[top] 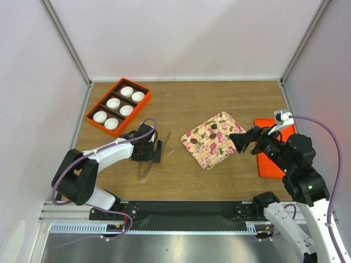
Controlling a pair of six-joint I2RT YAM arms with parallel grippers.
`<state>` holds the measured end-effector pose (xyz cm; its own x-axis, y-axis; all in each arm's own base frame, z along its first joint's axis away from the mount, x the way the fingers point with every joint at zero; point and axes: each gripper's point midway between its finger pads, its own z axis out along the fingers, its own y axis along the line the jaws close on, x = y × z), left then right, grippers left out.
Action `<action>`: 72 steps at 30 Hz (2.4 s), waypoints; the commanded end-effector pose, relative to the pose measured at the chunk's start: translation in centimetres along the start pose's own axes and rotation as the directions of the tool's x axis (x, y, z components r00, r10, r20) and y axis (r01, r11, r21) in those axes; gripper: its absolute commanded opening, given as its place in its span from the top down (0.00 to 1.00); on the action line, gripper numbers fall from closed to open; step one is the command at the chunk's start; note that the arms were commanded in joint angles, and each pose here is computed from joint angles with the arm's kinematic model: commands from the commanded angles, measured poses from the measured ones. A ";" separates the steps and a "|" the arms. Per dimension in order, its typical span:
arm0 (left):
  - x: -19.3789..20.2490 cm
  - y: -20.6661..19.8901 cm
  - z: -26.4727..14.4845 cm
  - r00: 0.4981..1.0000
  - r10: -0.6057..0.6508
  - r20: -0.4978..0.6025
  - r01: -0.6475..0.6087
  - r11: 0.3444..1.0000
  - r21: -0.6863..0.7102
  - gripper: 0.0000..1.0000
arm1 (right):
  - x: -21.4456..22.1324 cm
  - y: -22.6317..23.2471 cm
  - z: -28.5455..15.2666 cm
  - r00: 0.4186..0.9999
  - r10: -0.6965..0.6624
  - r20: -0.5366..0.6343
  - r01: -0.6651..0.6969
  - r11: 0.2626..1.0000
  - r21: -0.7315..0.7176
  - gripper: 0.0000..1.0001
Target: Pack the chocolate
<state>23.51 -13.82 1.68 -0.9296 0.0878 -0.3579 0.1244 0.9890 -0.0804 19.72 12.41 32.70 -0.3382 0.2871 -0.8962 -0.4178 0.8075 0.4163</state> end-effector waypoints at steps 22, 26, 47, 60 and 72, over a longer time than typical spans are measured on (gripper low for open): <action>-3.4 -1.0 -6.4 0.986 0.038 0.163 -0.034 0.999 -0.029 0.31 | -0.5 0.7 0.0 1.000 0.006 0.013 -0.006 1.000 -0.031 0.00; -5.0 -2.2 -9.3 0.977 0.034 0.211 -0.039 0.999 0.021 0.36 | -0.4 0.7 0.1 1.000 0.011 0.011 -0.011 0.999 -0.033 0.00; -7.8 -1.7 -15.5 0.945 0.021 0.327 -0.022 1.000 -0.001 0.42 | -0.3 0.7 0.0 1.000 0.014 0.004 -0.014 0.999 -0.032 0.00; -12.6 -7.9 -22.3 0.853 0.203 0.481 -0.264 0.963 0.062 0.47 | 0.9 -1.1 0.7 0.998 0.036 -0.049 -0.033 0.998 0.061 0.00; -9.3 -14.7 -17.4 0.844 0.390 0.368 -0.434 0.900 0.043 0.48 | -2.5 -2.3 -0.7 0.999 -0.010 0.049 0.001 0.984 0.178 0.00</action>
<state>24.26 -26.49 21.89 -0.6382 0.4091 -0.6522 0.5190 0.8543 0.0280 20.73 10.57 32.16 -0.3596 0.2978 -0.8843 -0.2877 0.8661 0.4087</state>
